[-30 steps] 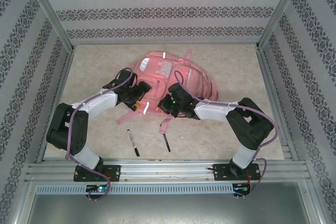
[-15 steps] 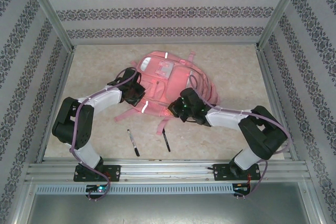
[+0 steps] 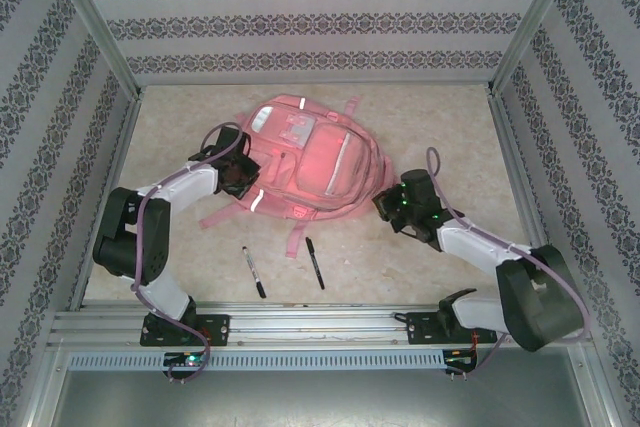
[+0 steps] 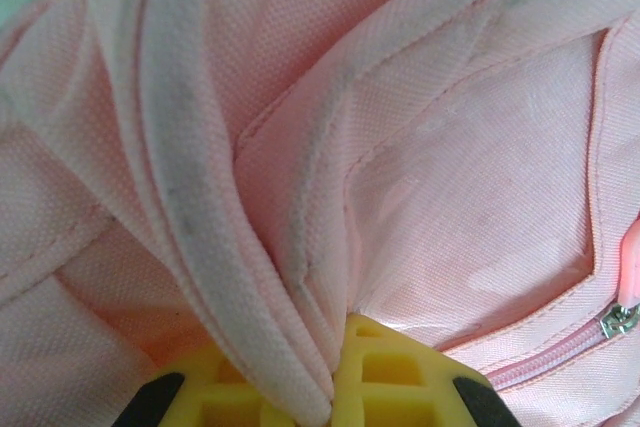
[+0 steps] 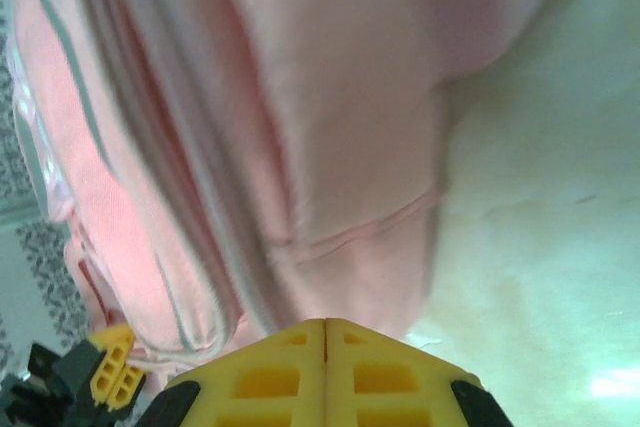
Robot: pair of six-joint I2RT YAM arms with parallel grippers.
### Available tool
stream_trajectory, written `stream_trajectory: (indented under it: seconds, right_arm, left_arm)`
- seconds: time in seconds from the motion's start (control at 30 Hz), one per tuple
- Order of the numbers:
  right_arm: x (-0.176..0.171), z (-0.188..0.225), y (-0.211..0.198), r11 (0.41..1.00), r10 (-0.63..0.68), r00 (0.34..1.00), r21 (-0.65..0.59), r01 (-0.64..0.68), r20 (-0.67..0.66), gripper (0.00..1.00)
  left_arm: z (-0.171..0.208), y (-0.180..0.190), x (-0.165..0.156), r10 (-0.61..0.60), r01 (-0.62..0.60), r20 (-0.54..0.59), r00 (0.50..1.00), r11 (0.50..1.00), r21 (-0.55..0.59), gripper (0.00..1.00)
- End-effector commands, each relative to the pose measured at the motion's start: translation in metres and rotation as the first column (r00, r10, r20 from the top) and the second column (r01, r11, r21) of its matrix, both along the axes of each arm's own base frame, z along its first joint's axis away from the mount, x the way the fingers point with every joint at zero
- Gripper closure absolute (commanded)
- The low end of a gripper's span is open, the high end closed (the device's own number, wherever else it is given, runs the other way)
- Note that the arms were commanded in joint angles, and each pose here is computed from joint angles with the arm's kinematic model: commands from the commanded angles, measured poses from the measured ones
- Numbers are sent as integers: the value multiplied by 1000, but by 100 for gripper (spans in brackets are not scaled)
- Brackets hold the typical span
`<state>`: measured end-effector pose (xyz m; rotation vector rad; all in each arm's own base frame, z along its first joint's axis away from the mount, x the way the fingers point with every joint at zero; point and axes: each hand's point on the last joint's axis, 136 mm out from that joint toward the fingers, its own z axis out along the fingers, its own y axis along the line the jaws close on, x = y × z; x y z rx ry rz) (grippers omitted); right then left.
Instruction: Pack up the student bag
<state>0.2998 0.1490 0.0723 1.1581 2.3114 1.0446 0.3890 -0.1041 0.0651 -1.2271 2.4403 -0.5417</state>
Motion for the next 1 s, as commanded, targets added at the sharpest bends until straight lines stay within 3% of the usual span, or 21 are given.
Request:
stream_trajectory:
  seconds: [0.0,0.07,0.13,0.27,0.4,0.5,0.67,0.97]
  right_arm:
    - [-13,-13,-19,1000,4,999,-23,-5,-47,100]
    - [-7,-5,-13,998,67,997,14,-67,-29,100]
    - [-2,12,7,978,209,978,11,-209,7,95]
    - [-13,32,41,872,440,897,-220,-437,-35,77]
    - [-31,47,82,783,506,859,-375,-497,-82,59]
    - [-41,38,107,756,468,876,-458,-467,-119,45]
    - [-44,15,134,757,398,897,-484,-438,-190,45]
    - [-19,5,148,641,432,875,-608,-468,-219,53]
  left_arm:
    - [-22,34,-10,8,2,-99,995,995,102,100]
    - [-22,33,-5,10,-3,-107,994,998,65,100]
    - [-19,30,-2,19,-15,-105,994,999,39,100]
    - [-11,18,-2,73,-79,-90,993,995,-67,100]
    - [-2,11,-5,87,-96,-77,993,988,-124,100]
    - [2,9,-3,72,-81,-77,994,988,-128,100]
    - [-2,3,-5,76,-89,-87,993,983,-159,100]
    - [-9,-1,-14,61,-76,-96,994,984,-162,100]
